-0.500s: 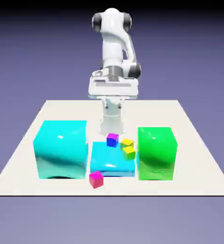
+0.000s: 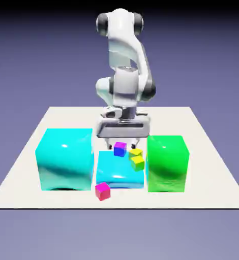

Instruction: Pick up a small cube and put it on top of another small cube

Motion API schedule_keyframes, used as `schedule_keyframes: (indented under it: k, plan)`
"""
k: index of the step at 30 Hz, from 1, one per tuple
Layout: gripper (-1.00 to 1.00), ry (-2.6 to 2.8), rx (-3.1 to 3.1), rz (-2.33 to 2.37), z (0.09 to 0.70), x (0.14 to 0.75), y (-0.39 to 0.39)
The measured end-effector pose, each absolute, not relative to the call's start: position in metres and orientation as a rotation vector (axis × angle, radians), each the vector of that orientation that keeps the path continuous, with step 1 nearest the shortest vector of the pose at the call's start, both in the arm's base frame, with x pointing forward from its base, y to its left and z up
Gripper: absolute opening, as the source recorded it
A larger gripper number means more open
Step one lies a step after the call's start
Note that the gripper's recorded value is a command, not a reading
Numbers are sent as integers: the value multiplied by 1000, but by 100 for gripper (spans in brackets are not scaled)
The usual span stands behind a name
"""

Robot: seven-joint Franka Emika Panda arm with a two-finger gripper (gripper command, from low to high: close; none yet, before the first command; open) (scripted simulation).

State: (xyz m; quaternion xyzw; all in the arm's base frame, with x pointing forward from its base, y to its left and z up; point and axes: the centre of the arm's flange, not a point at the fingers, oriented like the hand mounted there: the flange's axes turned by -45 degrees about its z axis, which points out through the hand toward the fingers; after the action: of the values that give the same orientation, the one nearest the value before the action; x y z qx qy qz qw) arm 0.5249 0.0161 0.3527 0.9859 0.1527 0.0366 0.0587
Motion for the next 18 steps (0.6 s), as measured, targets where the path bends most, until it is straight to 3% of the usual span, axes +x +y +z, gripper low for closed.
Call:
schedule_keyframes:
  k: [18]
  plan:
    - [0, 677, 2619, -1058, 177, 588, 2]
